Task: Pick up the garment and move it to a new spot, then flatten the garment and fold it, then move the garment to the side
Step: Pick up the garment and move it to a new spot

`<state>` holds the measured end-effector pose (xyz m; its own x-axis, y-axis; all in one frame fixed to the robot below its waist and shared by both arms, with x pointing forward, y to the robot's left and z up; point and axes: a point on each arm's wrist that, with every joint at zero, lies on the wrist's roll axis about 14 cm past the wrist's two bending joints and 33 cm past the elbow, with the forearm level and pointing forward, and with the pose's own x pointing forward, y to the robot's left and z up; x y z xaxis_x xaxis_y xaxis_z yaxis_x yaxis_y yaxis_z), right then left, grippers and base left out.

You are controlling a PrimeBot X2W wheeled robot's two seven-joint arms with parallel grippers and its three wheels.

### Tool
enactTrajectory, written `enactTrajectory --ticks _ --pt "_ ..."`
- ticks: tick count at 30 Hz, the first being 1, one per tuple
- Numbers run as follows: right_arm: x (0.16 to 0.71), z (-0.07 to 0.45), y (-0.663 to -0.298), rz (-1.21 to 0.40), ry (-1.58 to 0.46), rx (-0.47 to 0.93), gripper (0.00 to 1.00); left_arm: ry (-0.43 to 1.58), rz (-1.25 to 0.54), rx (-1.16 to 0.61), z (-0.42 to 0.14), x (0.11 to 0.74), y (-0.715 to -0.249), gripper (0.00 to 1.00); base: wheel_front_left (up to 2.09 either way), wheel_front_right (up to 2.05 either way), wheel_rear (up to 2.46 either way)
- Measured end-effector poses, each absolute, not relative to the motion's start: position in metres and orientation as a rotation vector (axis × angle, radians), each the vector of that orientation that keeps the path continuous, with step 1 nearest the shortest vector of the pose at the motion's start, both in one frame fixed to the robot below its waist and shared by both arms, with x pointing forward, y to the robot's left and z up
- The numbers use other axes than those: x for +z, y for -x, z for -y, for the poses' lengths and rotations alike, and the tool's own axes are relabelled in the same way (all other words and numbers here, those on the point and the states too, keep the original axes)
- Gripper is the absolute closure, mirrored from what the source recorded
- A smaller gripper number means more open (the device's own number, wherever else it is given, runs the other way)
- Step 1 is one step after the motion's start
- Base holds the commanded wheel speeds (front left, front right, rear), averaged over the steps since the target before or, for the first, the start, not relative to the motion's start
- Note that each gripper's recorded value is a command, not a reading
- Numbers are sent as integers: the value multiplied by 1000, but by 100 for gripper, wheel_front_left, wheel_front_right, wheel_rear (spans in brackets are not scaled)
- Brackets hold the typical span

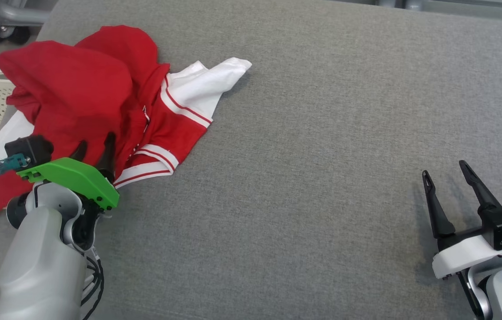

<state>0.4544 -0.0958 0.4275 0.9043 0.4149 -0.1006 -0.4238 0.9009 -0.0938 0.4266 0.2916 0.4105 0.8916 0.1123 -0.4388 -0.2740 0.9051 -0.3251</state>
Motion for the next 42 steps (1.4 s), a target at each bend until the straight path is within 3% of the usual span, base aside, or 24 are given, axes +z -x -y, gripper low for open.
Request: enactTrajectory --ticks 6,7,9,18,24,32,42 --pt "423 104 -448 -99 104 403 0 364 -540 192 -280 380 -422 0 0 0 0" --pt "424 103 -448 -96 102 403 0 352 -547 189 -280 379 -421 16 0 0 0" --pt "427 103 -447 -92 102 403 0 331 -544 191 -283 379 -420 98 0 0 0" --pt "436 107 -439 -81 94 381 0 331 -400 187 -289 417 -435 100 0 0 0" --pt "441 101 -431 -74 83 389 0 284 -204 100 -278 487 -458 100 0 0 0" --pt "459 98 -423 -35 61 376 0 351 -27 -231 -173 590 -469 100 0 0 0" --pt "473 132 -413 -6 38 254 0 465 -35 -654 -26 643 -436 100 0 0 0"
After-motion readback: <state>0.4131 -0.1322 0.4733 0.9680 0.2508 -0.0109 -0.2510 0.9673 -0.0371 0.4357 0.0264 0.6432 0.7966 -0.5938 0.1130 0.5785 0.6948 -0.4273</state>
